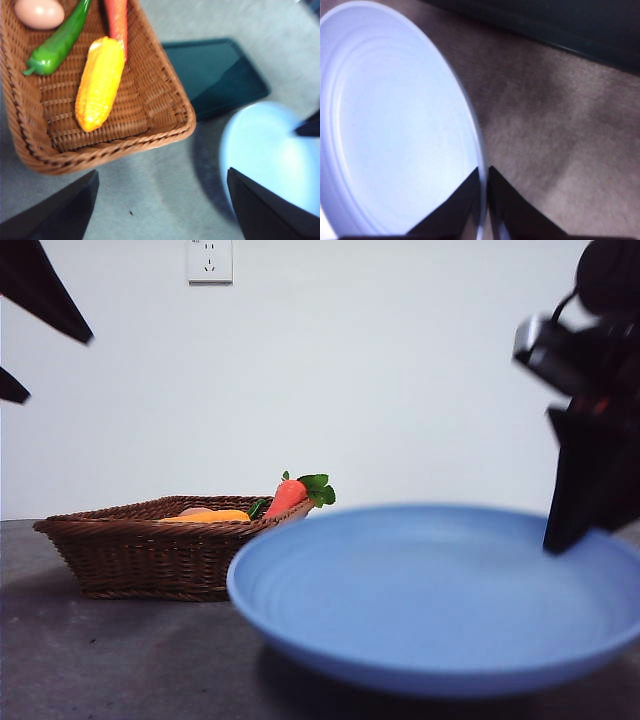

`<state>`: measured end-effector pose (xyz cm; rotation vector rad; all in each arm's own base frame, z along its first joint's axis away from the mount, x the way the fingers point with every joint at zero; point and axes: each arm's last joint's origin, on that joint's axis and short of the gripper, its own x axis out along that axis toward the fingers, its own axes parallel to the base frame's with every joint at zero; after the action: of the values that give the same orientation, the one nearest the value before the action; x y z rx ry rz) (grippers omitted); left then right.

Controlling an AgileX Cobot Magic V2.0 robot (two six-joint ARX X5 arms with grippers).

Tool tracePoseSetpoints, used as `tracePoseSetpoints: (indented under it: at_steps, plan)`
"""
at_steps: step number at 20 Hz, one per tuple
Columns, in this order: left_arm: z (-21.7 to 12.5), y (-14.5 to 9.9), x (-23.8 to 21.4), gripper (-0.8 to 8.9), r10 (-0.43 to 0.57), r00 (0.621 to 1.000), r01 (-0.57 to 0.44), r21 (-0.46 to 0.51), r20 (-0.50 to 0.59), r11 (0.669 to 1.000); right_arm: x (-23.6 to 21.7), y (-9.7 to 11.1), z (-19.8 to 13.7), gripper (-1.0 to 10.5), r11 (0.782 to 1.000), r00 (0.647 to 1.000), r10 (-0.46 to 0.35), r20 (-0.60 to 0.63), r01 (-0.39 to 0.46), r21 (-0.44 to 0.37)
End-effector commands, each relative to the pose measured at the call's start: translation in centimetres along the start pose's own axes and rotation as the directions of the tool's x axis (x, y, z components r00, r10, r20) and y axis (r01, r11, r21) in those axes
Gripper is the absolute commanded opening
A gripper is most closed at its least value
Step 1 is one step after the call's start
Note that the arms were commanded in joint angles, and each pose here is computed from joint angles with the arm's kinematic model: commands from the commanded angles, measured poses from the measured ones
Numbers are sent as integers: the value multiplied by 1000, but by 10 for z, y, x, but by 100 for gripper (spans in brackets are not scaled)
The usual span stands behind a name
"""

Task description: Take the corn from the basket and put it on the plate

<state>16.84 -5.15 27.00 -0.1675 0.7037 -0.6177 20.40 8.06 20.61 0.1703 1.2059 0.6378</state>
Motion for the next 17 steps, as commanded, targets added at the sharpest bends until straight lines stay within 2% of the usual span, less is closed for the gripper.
tracePoseSetpoints:
  at_steps: [1, 5, 11, 17]
  plan:
    - [18, -3, 12, 417, 42, 999, -42, 85, -2, 996, -18, 8, -2, 1, 1000, 999, 10, 54, -9, -18]
    - [41, -2, 49, 417, 164, 983, -148, 171, -81, 974, -48, 20, -11, 1, 999, 989, 17, 144, -12, -33]
    - [71, 5, 117, 417, 234, 953, -175, 277, -195, 945, -76, 28, -16, 1, 1000, 969, 16, 248, -9, -30]
    - [83, 17, 168, 415, 263, 913, -170, 296, -311, 940, -79, 28, -17, 1, 1000, 965, 12, 263, -7, -17]
